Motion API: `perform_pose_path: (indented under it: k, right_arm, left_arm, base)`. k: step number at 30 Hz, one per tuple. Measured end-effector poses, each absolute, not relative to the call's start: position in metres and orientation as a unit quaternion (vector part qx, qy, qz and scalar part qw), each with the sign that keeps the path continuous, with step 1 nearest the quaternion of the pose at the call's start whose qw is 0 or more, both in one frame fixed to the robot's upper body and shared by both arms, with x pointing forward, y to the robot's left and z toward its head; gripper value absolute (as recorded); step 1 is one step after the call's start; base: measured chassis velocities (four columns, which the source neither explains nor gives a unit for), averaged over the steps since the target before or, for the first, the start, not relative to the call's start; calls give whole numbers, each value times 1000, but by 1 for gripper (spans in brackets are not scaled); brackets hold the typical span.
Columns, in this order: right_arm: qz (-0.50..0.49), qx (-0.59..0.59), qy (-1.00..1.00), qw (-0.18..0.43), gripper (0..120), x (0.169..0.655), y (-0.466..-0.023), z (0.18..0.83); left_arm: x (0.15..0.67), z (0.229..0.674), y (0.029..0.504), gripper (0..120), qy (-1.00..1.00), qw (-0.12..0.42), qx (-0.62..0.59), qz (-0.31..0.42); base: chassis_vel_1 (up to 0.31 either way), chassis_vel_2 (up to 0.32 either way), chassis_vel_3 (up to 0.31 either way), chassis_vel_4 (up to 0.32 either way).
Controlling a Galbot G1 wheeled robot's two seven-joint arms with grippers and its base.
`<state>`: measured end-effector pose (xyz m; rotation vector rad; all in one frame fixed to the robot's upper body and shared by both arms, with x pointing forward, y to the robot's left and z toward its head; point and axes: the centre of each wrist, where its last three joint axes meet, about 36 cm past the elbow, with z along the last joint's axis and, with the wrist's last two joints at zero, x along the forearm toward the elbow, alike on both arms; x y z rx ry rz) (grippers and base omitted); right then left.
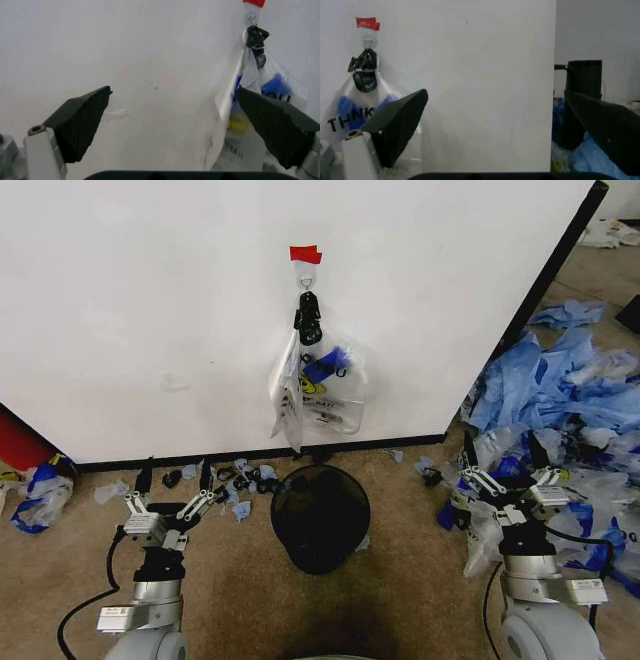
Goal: Pick up the garbage bag from the wall and place it over the trash bin.
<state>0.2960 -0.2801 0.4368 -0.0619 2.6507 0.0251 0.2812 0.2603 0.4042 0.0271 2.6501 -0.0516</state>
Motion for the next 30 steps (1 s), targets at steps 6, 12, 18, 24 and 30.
perform_pose_path:
  k: [6, 12, 18, 24, 30]
  right_arm:
    - [29, -26, 972, 232, 100, 296, -277, 433]
    - [62, -31, 972, 223, 100, 302, -275, 432]
    - [106, -42, 971, 209, 100, 313, -269, 430]
    - [195, -71, 964, 169, 100, 326, -248, 435]
    - [291, -125, 938, 138, 100, 353, -221, 450]
  left_arm:
    - [283, 401, 259, 99, 970, 240, 12, -21]
    - [285, 398, 258, 98, 972, 235, 11, -20]
    - [285, 393, 257, 99, 974, 227, 10, -17]
    - [285, 391, 256, 99, 975, 222, 6, -17]
    - [286, 387, 254, 99, 976, 215, 0, -18]
  base:
    - [0, 0, 0, 0]
    - [0, 0, 0, 0]
    - [0, 0, 0, 0]
    - [0, 0, 0, 0]
    - [0, 0, 0, 0]
